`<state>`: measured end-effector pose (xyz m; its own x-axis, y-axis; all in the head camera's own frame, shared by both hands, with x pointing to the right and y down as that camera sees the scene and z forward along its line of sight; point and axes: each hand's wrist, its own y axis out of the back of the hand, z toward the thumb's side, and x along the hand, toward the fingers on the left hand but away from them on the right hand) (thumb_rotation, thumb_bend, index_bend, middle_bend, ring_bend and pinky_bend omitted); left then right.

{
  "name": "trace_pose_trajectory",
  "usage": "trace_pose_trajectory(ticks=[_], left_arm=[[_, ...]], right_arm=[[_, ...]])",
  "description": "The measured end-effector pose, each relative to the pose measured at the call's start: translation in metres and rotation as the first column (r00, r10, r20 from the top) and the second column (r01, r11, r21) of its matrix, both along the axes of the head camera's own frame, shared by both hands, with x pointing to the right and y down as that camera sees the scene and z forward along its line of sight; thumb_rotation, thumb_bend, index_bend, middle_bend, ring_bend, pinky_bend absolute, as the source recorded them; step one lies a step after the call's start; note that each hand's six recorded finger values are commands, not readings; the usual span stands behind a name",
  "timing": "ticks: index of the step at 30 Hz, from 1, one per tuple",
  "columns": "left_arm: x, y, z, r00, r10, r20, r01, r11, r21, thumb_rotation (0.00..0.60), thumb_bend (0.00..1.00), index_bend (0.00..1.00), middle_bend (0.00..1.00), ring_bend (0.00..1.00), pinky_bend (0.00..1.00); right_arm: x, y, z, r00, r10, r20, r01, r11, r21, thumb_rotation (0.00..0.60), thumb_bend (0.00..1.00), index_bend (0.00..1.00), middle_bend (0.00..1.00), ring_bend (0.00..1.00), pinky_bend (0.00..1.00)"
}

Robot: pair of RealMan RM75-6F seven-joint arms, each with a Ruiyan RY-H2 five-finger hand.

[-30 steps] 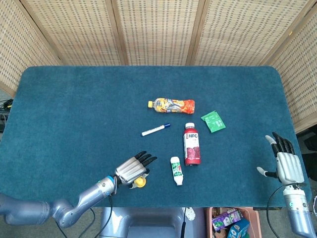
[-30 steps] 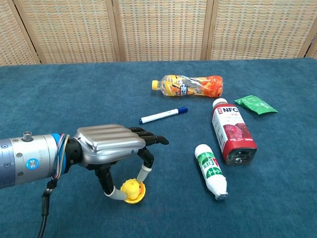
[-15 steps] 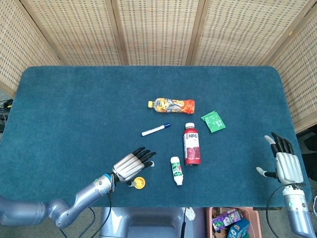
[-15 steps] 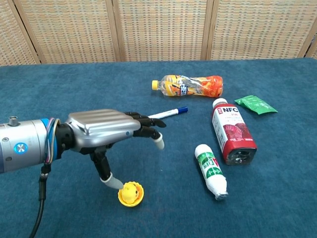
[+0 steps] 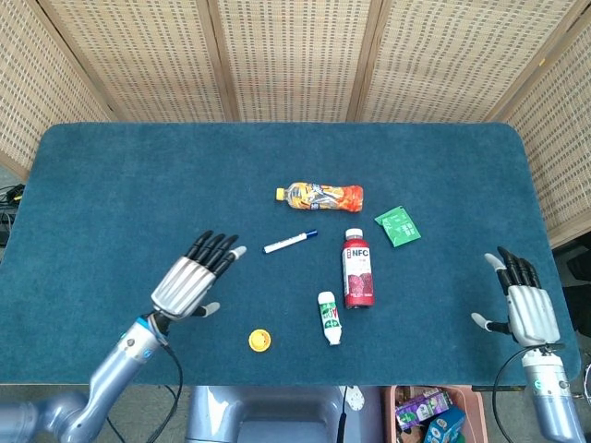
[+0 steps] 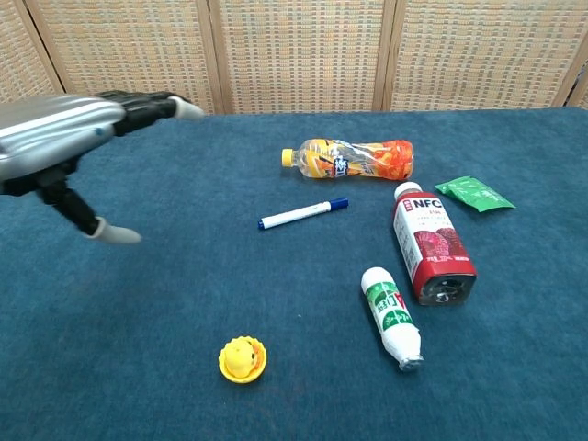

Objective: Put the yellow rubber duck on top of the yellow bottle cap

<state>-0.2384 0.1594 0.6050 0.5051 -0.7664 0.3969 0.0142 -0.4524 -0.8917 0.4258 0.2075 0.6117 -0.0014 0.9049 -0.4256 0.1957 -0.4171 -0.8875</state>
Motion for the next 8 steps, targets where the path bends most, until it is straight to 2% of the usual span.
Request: trace_pose_trajectory(ticks=[4,8], left_arm=[[-0.055,0.022,-0.014,0.985,-0.159,0.068,0.156,0.987,0.045,0.600,0.01,0.01,0.00,0.00,0.00],[-0.107,0.057,-0.023,0.946,-0.283,0.156,0.272,0.958,0.088,0.600,0.01,0.00,0.00,0.00,0.00]], right_arm=[[-0.010,0.004,-0.005,0.999,-0.034,-0.005,0.034,0.999,0.013,0.600,0.00,0.00,0.00,0.00,0.00],[-0.019,0.009,-0.010,0.998,-0.064,-0.016,0.064,0.998,0.027,0.600,0.00,0.00,0.00,0.00,0.00]])
